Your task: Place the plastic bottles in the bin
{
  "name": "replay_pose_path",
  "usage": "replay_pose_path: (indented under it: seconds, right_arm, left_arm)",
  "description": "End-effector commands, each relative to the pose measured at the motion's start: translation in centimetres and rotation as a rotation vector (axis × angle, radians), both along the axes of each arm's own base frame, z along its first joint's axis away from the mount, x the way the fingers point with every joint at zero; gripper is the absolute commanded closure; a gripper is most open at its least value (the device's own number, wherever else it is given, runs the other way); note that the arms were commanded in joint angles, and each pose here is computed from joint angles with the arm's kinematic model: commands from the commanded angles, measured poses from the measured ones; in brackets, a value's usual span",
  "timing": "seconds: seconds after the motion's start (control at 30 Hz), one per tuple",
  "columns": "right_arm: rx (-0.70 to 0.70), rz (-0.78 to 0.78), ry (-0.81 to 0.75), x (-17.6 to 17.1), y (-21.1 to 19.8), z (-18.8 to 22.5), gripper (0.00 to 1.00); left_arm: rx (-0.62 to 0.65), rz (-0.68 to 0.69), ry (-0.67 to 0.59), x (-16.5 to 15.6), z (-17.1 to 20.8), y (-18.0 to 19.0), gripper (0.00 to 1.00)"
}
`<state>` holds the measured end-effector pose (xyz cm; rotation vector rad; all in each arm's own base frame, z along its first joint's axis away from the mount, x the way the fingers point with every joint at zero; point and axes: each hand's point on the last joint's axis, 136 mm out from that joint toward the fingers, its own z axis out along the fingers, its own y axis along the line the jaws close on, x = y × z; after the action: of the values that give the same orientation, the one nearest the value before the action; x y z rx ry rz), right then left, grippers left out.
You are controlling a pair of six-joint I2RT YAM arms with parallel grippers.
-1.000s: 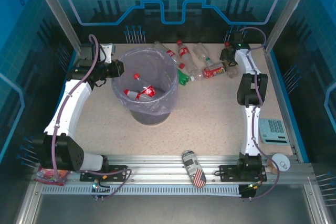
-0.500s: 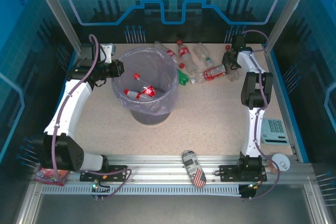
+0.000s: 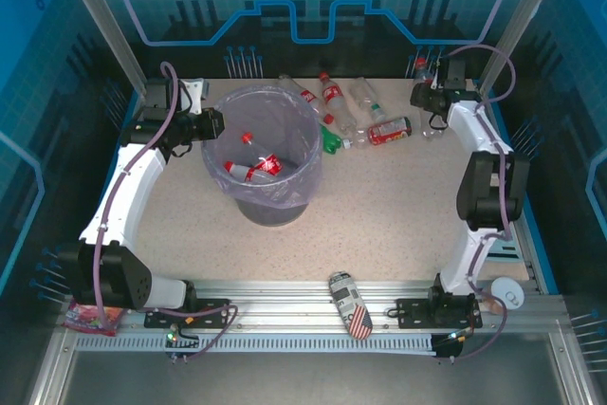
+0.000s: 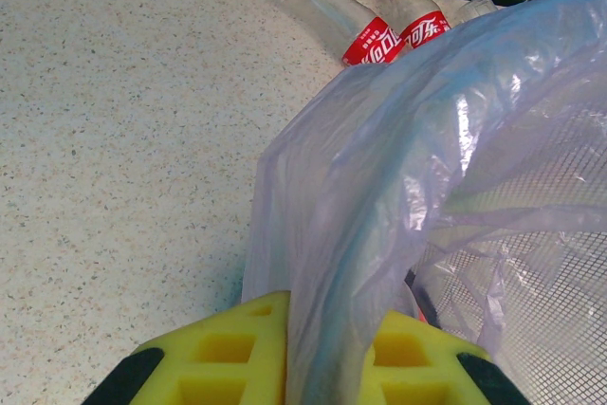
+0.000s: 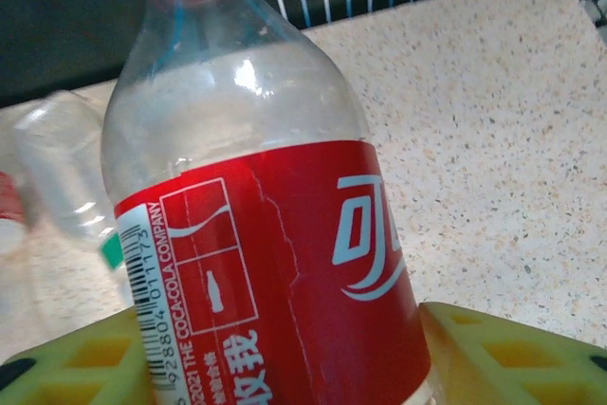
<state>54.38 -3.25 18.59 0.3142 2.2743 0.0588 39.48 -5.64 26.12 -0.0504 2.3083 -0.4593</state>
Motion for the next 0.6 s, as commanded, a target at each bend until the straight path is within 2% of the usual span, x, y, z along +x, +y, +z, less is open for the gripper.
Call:
replay_pose_path:
  seconds: [0.0,0.37,0.57]
  right_arm:
    - [0.046,0.101,-0.147,-0.6,3.2,5.3,0.42]
    - [0.088,0.45,-0.4,-7.2,16.6,18.3,0.43]
    - [0.147,0.681,-0.502,-12.1,24.3,23.4,0.43]
  left_arm:
    - [0.028,-0.088,0.224,-3.1,-6.1,-1.7,0.88]
    - [0.032,-0.088,0.228,-3.1,-6.2,-1.7,0.88]
    - [0.029,-0.09,0.227,-3.1,-6.2,-1.7,0.87]
